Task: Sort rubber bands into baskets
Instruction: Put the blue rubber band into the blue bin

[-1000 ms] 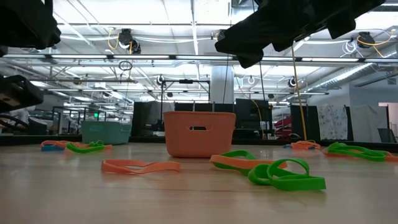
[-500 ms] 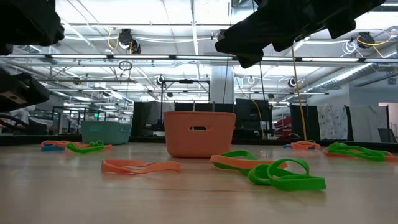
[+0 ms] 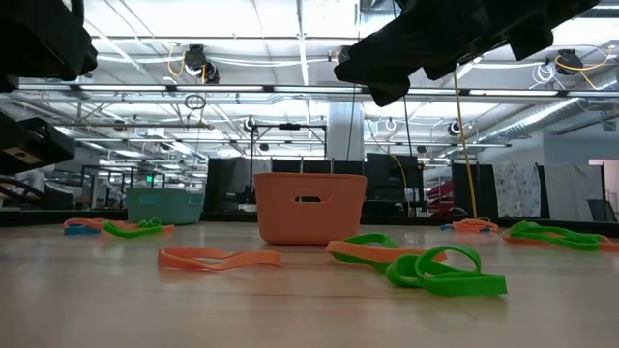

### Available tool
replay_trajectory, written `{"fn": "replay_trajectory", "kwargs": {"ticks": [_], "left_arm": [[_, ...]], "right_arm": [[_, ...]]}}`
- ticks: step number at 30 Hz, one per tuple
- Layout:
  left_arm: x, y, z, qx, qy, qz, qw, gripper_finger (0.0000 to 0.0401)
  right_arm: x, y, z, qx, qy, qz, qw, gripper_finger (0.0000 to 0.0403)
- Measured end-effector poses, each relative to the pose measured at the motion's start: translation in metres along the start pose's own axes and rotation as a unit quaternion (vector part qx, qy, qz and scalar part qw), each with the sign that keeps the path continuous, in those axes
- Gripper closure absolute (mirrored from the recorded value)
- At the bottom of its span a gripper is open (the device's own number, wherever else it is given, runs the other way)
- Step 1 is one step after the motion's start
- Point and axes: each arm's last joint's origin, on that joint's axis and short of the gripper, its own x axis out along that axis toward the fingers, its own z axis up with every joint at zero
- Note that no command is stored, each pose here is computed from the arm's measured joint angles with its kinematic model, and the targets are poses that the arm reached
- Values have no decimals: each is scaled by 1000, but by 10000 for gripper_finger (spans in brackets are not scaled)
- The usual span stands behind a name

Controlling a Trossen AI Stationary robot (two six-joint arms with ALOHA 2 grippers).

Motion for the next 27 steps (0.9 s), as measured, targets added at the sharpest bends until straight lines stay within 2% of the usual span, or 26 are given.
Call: {"fn": "replay_trajectory", "kwargs": {"ticks": [11,14,19,22,27], "left_arm": [[0,2,-3,-12,20,10,1000,303],[0,2,-3,-18,22,7,1000,327],[0,1,-3,-26,31,-7,999,391],[0,1,-2,-24,13,-1,1000,393],[-7,-4,7,9,-59,1,998,397]], "right_arm": [[0,0,0,0,0,0,1000,268],[0,0,0,0,0,0,1000,268],[0,0,0,0,0,0,1000,268],[0,0,0,0,0,0,1000,268],[0,0,0,2,-2,0,1000,268]]}}
